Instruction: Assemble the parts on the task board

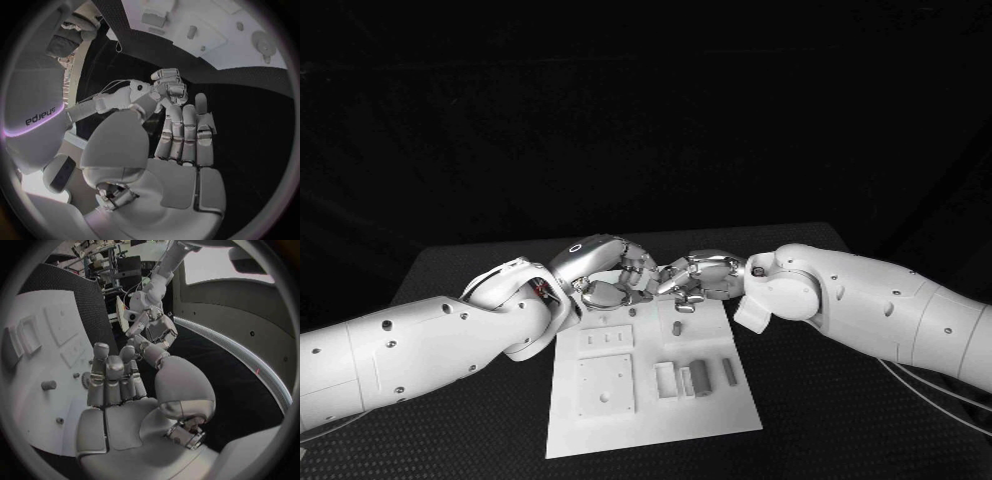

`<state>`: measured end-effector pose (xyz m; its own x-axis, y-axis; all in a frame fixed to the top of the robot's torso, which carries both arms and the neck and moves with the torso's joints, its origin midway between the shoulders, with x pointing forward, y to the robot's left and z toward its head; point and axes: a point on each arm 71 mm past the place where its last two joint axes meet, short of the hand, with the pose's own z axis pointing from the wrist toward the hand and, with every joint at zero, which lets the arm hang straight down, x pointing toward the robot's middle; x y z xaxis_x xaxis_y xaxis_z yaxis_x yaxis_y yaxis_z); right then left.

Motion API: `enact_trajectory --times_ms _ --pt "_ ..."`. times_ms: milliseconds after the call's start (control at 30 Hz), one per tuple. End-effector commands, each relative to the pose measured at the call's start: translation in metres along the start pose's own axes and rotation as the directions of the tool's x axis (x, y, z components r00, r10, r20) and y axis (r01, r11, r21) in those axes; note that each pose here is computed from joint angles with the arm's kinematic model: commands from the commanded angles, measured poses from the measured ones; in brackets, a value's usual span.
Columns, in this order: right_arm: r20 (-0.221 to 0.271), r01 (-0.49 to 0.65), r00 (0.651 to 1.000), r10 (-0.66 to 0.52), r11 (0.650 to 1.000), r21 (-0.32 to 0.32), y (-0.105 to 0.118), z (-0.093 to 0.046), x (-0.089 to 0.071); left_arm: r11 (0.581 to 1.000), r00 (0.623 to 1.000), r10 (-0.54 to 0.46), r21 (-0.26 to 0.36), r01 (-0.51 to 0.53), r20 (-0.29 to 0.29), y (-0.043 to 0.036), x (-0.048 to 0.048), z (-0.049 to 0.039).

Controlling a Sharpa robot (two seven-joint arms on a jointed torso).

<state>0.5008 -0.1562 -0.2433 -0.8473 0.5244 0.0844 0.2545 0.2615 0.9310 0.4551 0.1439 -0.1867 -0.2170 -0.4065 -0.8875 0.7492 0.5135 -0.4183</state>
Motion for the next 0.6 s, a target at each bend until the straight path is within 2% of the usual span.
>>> enact_trajectory --times_ms 33,367,600 --pt "-0.022 0.001 1.000 -0.001 1.000 -0.013 0.0011 0.0002 0.0011 1.000 1.000 -0.018 0.009 0.018 -0.008 -0.0016 0.0009 0.0005" --pt "-0.025 0.001 1.000 -0.001 1.000 -0.012 0.0006 0.0001 0.0003 1.000 1.000 -0.015 0.007 0.015 0.004 -0.0018 0.0004 0.0013" --pt "0.016 0.000 1.000 0.000 1.000 -0.010 0.0001 0.0010 -0.0040 1.000 1.000 -0.014 0.012 0.014 0.016 -0.0035 0.0003 0.0026"
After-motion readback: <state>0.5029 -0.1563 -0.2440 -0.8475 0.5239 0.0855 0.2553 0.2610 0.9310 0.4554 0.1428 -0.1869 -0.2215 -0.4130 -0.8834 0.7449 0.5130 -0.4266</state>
